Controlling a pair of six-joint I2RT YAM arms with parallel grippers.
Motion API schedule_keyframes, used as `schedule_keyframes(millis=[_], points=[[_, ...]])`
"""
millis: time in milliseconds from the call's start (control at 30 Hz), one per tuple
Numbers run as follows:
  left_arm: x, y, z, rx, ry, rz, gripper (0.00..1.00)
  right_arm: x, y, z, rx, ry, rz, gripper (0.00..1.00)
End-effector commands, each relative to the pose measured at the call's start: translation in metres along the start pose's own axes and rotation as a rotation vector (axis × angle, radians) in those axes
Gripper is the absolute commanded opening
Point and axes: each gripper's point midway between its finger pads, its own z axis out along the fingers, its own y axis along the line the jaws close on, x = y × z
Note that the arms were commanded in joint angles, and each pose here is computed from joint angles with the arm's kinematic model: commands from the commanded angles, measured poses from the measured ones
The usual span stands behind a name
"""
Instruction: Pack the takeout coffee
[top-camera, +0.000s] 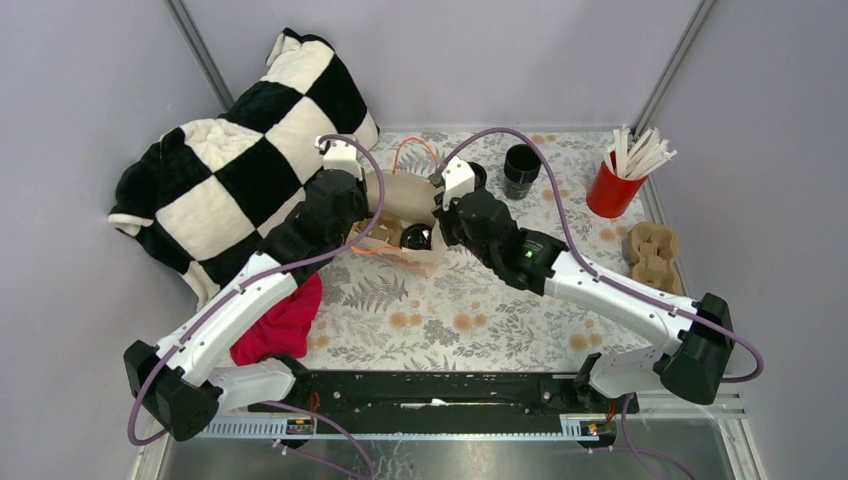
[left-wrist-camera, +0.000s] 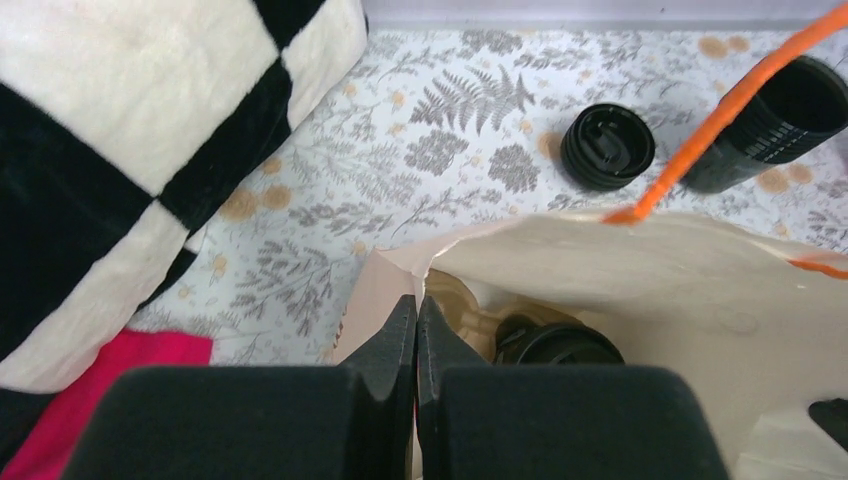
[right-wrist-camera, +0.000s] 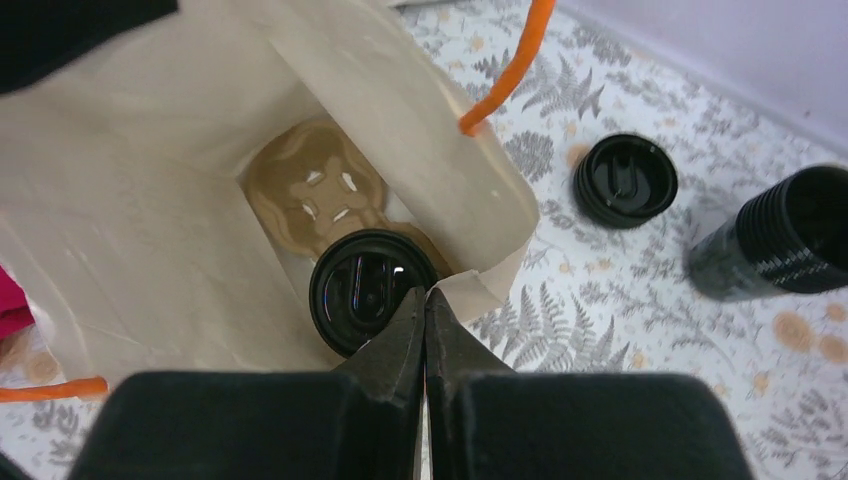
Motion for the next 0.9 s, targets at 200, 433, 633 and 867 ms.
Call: schedule_keyframes(millis=[200, 433, 633, 867], points=[[-0.077, -0.022, 0.016, 0.023, -0.329, -0.030, 0.00, -0.048, -0.001, 0.010, 0.070, -0.205, -0.079, 0.00], [-0.086, -0.029, 0.022, 0.034, -0.341, -0.010, 0.00, -0.038, -0.007, 0.012, 0.101, -0.190, -0.085, 0.00], [-0.066, -0.015, 0.010, -0.021, -0.195, -0.023, 0.00, -0.027, -0.018, 0.006, 0.155, -0.109, -0.091, 0.00], [-0.022, -0.025, -0.015, 0.059, 0.103, -0.057, 0.00, -0.033, -0.032, -0.015, 0.220, 0.005, -0.064, 0.02]])
